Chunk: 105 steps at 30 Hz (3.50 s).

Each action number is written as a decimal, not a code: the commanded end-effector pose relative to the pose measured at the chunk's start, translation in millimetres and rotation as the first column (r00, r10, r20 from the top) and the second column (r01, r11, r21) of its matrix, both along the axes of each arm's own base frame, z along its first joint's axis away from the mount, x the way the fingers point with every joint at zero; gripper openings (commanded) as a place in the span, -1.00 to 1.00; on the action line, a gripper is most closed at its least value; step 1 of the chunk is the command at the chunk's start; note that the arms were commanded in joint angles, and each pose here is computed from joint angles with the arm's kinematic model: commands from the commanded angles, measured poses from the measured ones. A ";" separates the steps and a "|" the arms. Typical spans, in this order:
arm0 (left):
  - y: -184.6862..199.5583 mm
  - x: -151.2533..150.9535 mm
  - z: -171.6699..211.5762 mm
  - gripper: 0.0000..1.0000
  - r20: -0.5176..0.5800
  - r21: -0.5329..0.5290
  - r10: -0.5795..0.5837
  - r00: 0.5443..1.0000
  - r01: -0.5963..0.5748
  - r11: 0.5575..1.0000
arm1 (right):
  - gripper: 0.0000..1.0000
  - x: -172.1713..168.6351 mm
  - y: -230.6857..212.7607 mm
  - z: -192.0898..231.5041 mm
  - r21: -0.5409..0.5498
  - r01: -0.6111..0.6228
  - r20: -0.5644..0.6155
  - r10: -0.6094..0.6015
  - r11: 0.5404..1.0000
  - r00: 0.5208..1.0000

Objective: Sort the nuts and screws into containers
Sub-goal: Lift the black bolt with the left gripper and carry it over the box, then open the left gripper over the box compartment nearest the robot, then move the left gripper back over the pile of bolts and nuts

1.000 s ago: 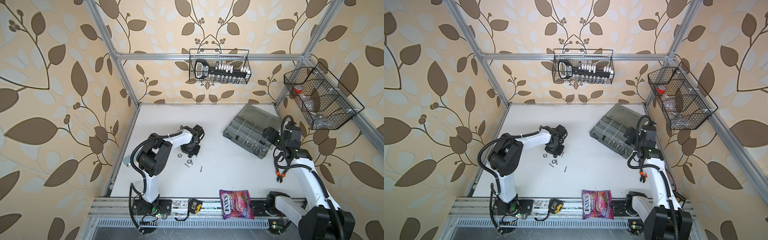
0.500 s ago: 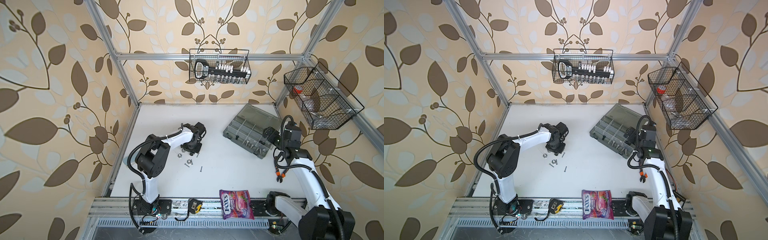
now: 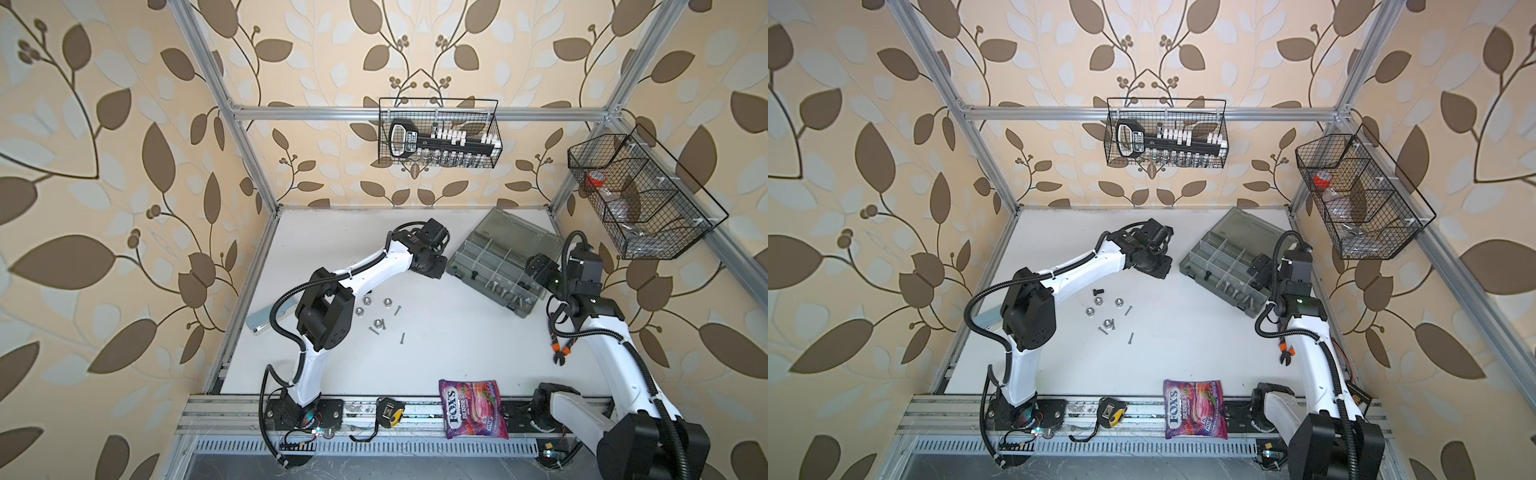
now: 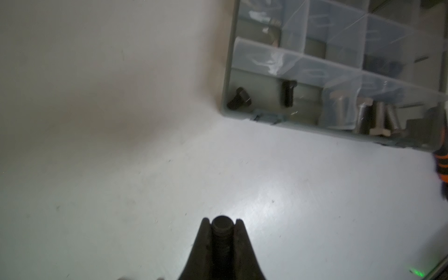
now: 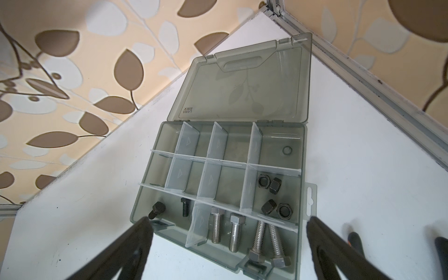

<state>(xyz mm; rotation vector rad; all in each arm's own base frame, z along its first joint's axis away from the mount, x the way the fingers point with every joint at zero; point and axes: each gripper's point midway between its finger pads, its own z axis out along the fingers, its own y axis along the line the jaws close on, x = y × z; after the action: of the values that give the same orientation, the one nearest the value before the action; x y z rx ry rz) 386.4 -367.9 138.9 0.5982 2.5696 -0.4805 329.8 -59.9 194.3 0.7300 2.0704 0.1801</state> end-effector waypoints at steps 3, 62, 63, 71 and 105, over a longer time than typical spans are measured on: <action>-51.1 21.3 28.1 -1.00 0.048 -0.177 -0.047 0.998 0.055 0.983 | 0.99 -1.8 0.2 1.8 0.003 0.000 0.006 0.000 1.000 1.000; 152.3 38.6 45.1 0.41 0.084 -0.063 0.418 0.904 -0.414 0.908 | 0.99 5.3 8.6 2.1 0.020 -0.056 0.007 0.056 0.998 0.998; 160.8 33.1 39.1 0.43 0.080 -0.026 0.395 0.915 -0.395 0.918 | 0.99 5.3 8.9 1.8 0.021 -0.058 0.006 0.058 0.998 0.998; 215.9 -13.9 -13.8 0.50 0.021 0.396 0.183 0.983 -0.177 0.901 | 0.99 9.1 10.1 2.7 0.031 -0.063 0.014 0.063 0.998 0.998; 227.4 -18.9 -97.0 0.21 -0.173 0.567 -0.067 0.983 0.155 0.809 | 0.99 3.6 6.0 5.0 0.012 -0.041 0.006 0.041 0.999 0.999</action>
<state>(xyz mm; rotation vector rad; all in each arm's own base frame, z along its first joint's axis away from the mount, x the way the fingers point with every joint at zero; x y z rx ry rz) 370.2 -145.8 50.1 0.9045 2.8129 0.2480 333.0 -50.7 189.1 0.6986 2.1017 0.2346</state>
